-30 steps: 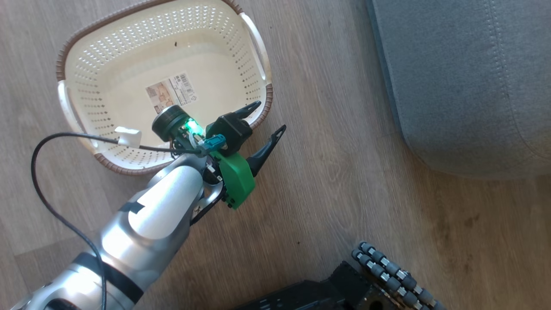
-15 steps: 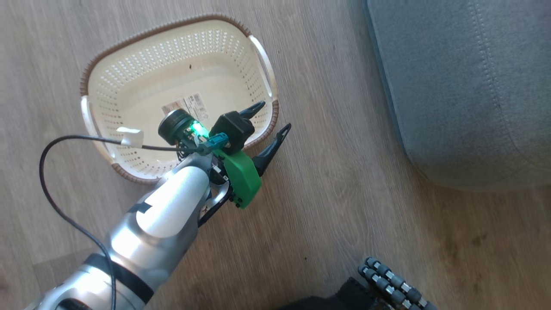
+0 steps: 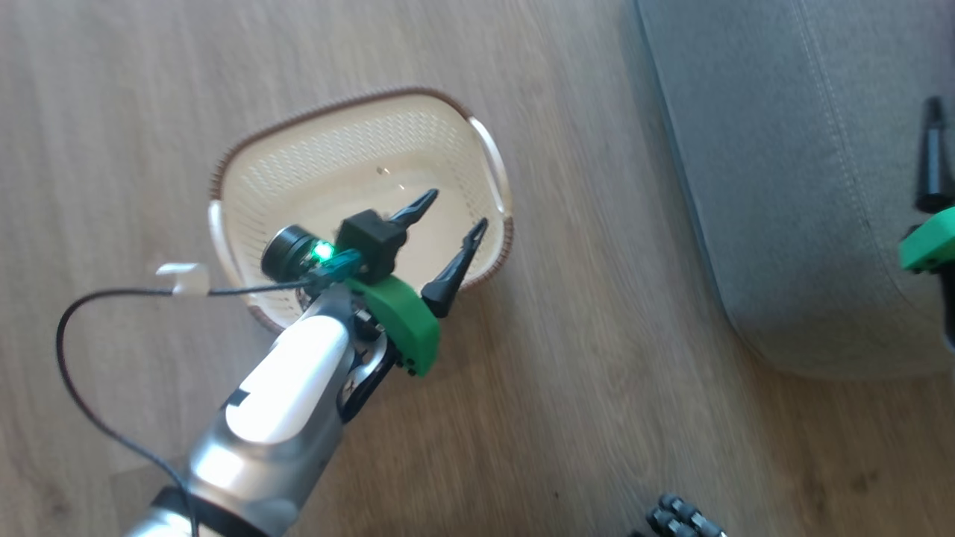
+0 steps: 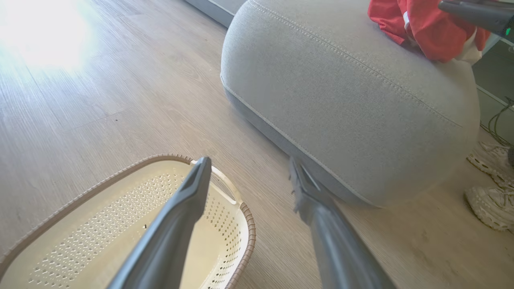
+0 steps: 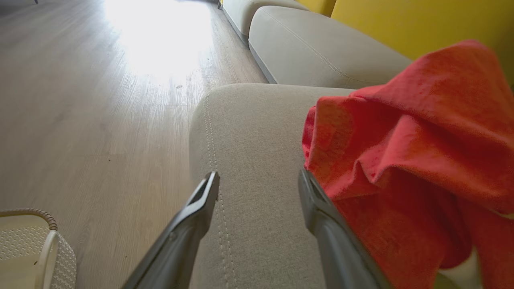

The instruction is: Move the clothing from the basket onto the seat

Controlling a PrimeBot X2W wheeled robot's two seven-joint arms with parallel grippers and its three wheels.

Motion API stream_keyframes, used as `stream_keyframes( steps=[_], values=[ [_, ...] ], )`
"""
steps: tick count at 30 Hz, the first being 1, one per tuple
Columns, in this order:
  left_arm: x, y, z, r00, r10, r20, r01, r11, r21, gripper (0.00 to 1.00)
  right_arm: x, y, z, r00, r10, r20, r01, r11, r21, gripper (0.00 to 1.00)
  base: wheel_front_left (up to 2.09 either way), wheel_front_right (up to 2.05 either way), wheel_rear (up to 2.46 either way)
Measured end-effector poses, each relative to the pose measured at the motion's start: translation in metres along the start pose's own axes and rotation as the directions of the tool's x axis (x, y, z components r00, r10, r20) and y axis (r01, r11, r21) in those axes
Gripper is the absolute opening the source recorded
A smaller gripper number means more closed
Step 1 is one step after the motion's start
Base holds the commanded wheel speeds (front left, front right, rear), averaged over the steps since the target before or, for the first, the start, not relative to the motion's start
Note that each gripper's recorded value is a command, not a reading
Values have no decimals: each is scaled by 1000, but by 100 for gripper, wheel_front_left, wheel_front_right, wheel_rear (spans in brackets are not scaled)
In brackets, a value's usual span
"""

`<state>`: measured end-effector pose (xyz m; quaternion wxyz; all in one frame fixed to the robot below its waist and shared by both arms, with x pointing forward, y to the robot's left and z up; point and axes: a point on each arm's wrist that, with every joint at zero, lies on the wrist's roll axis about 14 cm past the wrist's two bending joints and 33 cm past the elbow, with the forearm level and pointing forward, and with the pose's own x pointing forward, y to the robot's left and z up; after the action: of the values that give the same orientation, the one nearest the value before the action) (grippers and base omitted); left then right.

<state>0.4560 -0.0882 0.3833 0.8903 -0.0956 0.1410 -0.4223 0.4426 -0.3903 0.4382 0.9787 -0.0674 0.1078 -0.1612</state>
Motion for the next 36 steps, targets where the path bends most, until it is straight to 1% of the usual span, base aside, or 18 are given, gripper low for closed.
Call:
stream_keyframes(
  steps=[5,8,12,19,23,26,28,33,36],
  values=[
    [-29,24,21,988,142,56,-141,990,-20,100,-4,45,25,989,123,83,-126,992,27,100,0,0,0],
    [-55,47,30,962,259,83,-257,966,-32,100,-6,71,38,974,187,127,-194,980,49,100,0,0,0],
    [-97,74,40,908,402,117,-399,916,-50,100,-12,107,50,949,268,166,-283,956,73,100,0,0,0],
    [-175,104,64,780,591,205,-593,803,-59,100,-32,159,62,902,379,208,-407,906,114,100,0,0,0],
    [-215,110,72,706,663,247,-671,739,-66,100,-46,185,75,870,429,245,-467,875,127,100,0,0,0],
    [-239,112,76,655,706,270,-715,694,-81,100,-56,195,84,856,440,271,-488,861,142,100,0,0,0],
    [-252,112,78,629,724,284,-736,672,-83,100,-63,199,87,850,445,281,-497,854,153,100,0,0,0],
    [-269,107,79,600,742,299,-758,647,-84,100,-83,202,81,847,455,275,-507,847,162,100,0,0,0],
    [-274,104,80,595,742,311,-760,644,-83,100,-92,197,75,854,446,266,-498,850,172,100,0,0,0]
  ],
)
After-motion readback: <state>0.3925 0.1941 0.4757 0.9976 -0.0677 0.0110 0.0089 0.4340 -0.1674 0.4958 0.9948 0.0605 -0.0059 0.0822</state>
